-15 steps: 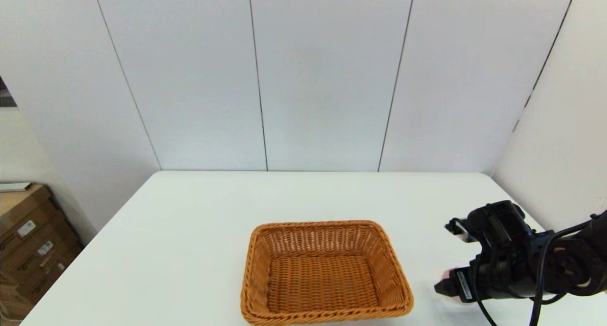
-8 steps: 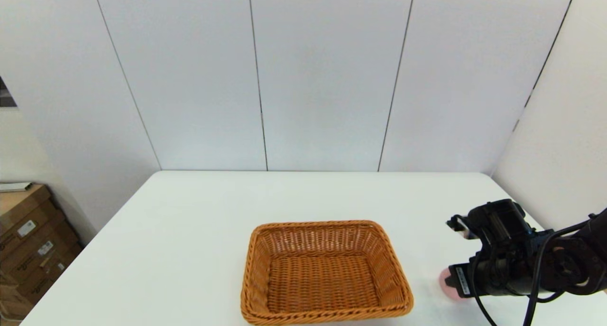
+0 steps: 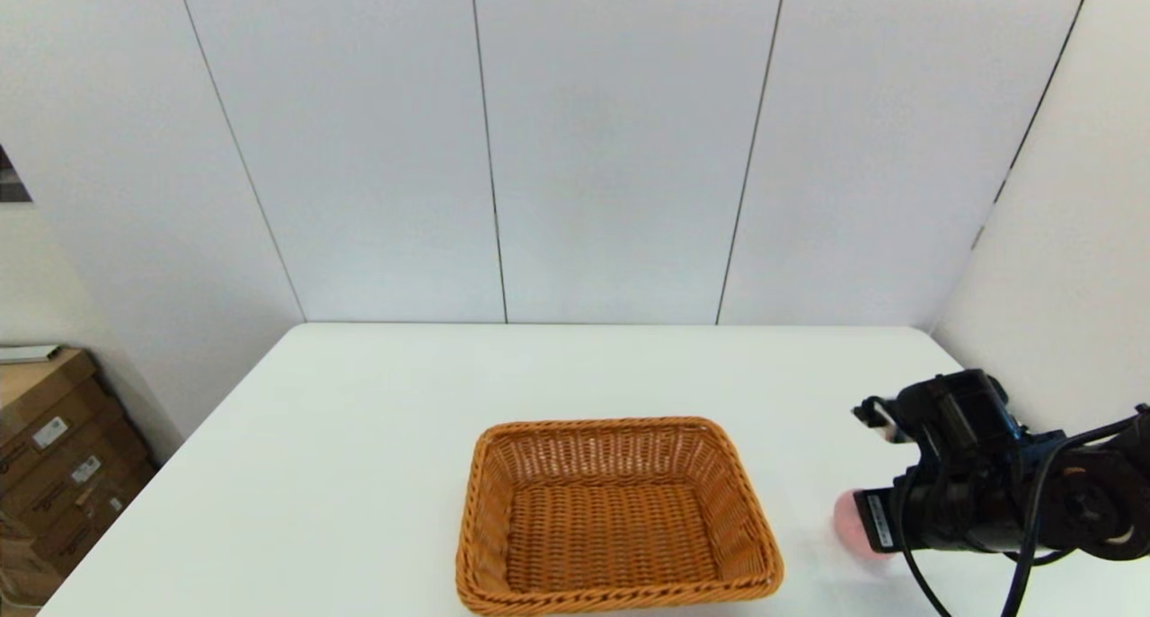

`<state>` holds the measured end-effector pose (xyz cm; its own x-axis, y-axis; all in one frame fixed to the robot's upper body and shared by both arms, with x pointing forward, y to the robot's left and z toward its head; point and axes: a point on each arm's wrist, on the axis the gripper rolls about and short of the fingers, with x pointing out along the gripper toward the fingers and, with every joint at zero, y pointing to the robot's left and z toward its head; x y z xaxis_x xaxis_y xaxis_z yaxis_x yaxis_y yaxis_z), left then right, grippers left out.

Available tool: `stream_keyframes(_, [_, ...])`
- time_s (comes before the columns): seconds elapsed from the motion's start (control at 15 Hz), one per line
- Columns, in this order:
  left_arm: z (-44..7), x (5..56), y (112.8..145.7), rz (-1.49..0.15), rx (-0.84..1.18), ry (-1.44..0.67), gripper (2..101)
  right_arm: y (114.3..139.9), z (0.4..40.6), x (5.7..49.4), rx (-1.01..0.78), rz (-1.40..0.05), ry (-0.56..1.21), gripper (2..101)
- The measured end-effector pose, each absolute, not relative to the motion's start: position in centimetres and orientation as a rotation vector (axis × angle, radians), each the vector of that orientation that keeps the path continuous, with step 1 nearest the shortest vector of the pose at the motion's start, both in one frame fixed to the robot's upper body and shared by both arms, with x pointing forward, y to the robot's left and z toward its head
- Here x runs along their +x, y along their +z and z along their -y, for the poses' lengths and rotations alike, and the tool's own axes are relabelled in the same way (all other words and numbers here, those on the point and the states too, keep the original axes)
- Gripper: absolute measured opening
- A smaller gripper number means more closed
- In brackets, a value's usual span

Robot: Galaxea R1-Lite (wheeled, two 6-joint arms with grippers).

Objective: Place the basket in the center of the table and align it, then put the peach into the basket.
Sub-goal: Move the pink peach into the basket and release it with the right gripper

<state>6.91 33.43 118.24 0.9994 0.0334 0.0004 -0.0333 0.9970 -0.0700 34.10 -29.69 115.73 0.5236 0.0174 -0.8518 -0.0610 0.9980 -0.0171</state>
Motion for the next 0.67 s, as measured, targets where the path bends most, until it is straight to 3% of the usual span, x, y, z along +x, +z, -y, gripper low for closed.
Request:
stream_keyframes(0.2, [-33.4, 6.9, 118.2, 0.002, -0.065, 0.033, 97.8, 120.7, 27.9, 33.9, -0.040, -0.793, 0.124, 3.0])
stream_keyframes(0.4, [-33.4, 6.9, 118.2, 0.002, -0.064, 0.035, 97.8, 126.2, 23.2, 32.4, -0.047, -0.605, 0.317, 3.0])
stream_keyframes(0.53, [-33.4, 6.9, 118.3, 0.003, -0.065, 0.035, 97.8, 128.0, 20.3, 31.3, -0.067, -0.576, 0.436, 3.0])
stream_keyframes(0.67, [-33.4, 6.9, 118.3, 0.003, -0.068, 0.035, 97.8, 127.8, 17.9, 31.2, -0.096, -0.590, 0.509, 3.0])
